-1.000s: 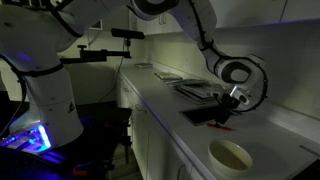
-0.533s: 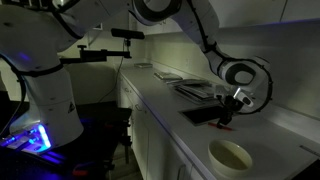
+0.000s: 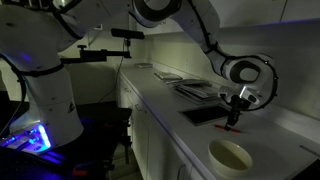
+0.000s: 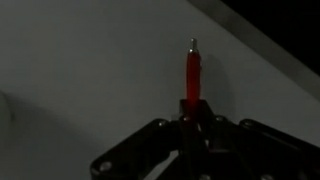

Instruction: Put the pen in the bowl

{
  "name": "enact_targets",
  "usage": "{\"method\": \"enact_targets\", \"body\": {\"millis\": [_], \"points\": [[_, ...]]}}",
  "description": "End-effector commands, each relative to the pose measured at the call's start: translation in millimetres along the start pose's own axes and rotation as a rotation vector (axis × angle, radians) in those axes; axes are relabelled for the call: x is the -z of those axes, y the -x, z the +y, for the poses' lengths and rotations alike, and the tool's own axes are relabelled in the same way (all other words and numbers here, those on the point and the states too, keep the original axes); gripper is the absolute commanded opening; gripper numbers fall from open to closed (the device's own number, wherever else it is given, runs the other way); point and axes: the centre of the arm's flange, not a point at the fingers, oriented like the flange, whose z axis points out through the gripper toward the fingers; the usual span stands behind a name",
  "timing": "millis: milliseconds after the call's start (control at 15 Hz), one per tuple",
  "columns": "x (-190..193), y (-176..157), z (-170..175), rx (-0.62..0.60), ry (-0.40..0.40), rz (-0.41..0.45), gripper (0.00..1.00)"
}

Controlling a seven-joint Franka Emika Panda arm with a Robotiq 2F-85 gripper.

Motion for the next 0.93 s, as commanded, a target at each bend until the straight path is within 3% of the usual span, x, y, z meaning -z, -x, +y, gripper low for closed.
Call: {"method": "enact_targets", "body": {"millis": [0, 867], "points": [[20.2, 4.5, 10.9, -0.155, 0.093, 0.091, 0.03], [67.8, 22.6, 34.2, -0.656, 0.444, 0.461, 0.03]]}}
